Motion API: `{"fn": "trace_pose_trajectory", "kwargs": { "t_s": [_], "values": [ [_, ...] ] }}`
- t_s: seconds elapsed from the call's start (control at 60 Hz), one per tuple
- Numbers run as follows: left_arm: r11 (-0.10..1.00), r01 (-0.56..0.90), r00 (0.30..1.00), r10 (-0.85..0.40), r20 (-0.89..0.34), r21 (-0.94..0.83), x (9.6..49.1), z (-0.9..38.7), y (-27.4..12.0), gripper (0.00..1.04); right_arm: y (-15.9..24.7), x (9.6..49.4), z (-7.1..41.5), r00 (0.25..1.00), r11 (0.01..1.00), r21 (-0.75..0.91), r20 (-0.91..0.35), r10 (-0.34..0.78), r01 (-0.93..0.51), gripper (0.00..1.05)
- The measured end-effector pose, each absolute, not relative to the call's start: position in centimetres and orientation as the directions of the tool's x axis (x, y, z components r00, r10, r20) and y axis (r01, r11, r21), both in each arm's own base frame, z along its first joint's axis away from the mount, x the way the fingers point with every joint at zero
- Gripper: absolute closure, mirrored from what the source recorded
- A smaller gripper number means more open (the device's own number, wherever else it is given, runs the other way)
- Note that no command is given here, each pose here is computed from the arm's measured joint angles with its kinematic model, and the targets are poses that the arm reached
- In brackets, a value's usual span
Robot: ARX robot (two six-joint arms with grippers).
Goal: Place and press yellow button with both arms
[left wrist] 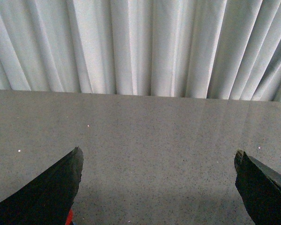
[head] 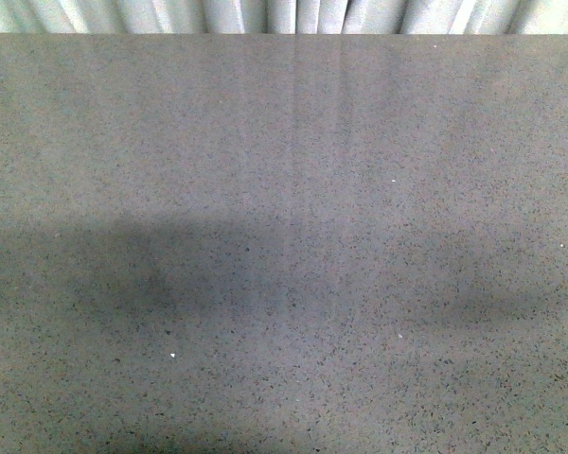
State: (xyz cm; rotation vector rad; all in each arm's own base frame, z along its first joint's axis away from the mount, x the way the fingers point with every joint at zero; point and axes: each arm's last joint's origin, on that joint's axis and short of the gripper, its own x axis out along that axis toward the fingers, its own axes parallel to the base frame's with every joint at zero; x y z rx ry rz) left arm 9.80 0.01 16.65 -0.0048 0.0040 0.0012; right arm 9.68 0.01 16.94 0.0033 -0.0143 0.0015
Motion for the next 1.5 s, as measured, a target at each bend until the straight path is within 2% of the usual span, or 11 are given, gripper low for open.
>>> {"fn": "trace_pose_trajectory", "kwargs": {
  "t_s": [0.617, 0.667, 0.683, 0.733, 0.783, 0.95, 1.15, 1.5],
  "values": [
    [1.0, -0.001, 1.0, 0.001, -0.004, -0.005, 9.8, 16.6, 0.0, 0.09, 0.0, 9.7, 16.9, 1.0, 1.0, 0.003, 0.014, 0.002, -0.002, 0.09],
    [0.997, 0.055, 0.994, -0.059, -0.089, -0.046, 9.8, 16.6, 0.0, 0.09, 0.0, 9.7, 16.9, 1.0, 1.0, 0.003, 0.014, 0.0, 0.0, 0.09],
    [0.988, 0.115, 0.978, -0.13, -0.161, -0.101, 9.8, 16.6, 0.0, 0.09, 0.0, 9.7, 16.9, 1.0, 1.0, 0.003, 0.014, -0.001, 0.001, 0.09],
    [0.951, 0.171, 0.908, -0.254, -0.333, -0.258, 10.4, 17.3, 0.2, 0.09, 0.0, 9.7, 16.9, 1.0, 1.0, 0.003, 0.014, 0.002, -0.002, 0.09],
    [0.937, 0.165, 0.897, -0.272, -0.349, -0.307, 11.6, 18.5, 0.6, 0.09, 0.0, 9.7, 16.9, 1.0, 1.0, 0.003, 0.014, 0.001, -0.001, 0.09],
    [0.961, 0.04, 0.939, -0.13, -0.318, -0.274, 15.9, 20.8, 3.8, 0.09, 0.0, 9.7, 16.9, 1.0, 1.0, 0.003, 0.014, 0.001, -0.001, 0.09],
    [0.941, -0.223, 0.911, 0.109, -0.397, -0.254, 19.9, 17.5, 9.8, 0.09, 0.0, 9.7, 16.9, 1.0, 1.0, 0.003, 0.014, 0.001, -0.001, 0.09],
    [0.882, -0.414, 0.839, 0.274, -0.47, -0.225, 20.6, 13.7, 15.0, 0.09, 0.0, 9.7, 16.9, 1.0, 1.0, 0.003, 0.014, 0.001, -0.001, 0.09]
  ]
}}
